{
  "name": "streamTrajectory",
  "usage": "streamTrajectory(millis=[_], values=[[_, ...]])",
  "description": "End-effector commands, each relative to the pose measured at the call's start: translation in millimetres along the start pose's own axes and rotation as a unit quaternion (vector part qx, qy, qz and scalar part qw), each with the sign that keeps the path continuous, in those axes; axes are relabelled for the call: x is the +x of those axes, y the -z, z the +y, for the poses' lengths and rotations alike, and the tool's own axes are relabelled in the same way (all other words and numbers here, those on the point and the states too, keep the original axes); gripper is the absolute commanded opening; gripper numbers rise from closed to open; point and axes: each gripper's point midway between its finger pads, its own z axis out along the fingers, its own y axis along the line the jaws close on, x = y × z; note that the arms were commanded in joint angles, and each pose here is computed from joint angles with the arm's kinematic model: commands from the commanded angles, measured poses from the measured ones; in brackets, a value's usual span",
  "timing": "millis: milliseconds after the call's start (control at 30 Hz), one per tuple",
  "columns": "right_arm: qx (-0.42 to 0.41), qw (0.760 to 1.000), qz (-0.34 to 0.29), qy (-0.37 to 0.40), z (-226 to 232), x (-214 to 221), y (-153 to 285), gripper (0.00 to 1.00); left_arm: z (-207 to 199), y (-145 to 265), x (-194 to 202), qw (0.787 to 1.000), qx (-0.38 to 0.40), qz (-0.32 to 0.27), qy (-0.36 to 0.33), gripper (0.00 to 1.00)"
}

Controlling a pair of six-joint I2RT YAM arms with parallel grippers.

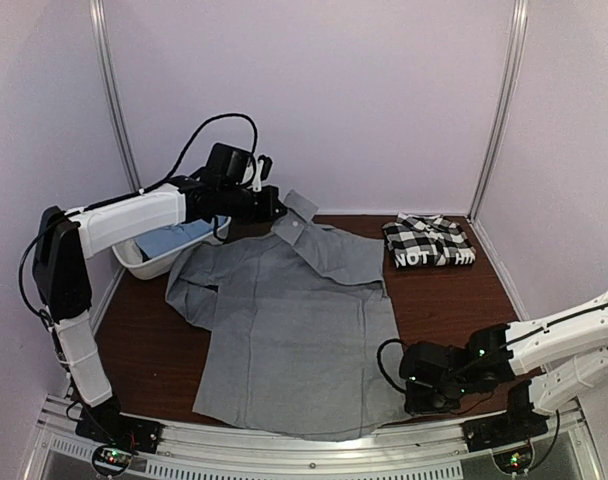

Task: Fold and stack the long sleeve shirts
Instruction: Pick up the corner of the shirt from the center of the board.

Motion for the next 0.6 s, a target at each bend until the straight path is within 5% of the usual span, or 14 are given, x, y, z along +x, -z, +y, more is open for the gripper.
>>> streamTrajectory(millis=[0,200,567], values=[[0.028,1.000,-0.009,-0.011,-6.6,-1.7,0.9,0.20,-14.3,14.7,-36.5,0.999,0.012,-0.045,-0.019,0.00],[0.047,0.997,-0.057,-0.007,-1.9,-23.0,19.7,0.08,-6.2,25.0,-60.8,0.997,-0.003,-0.073,-0.026,0.00],[0.015,0.993,-0.090,0.071,54.4,-35.2,35.5,0.04,36.5,53.7,-81.5,0.993,-0.063,-0.100,-0.028,0.00]])
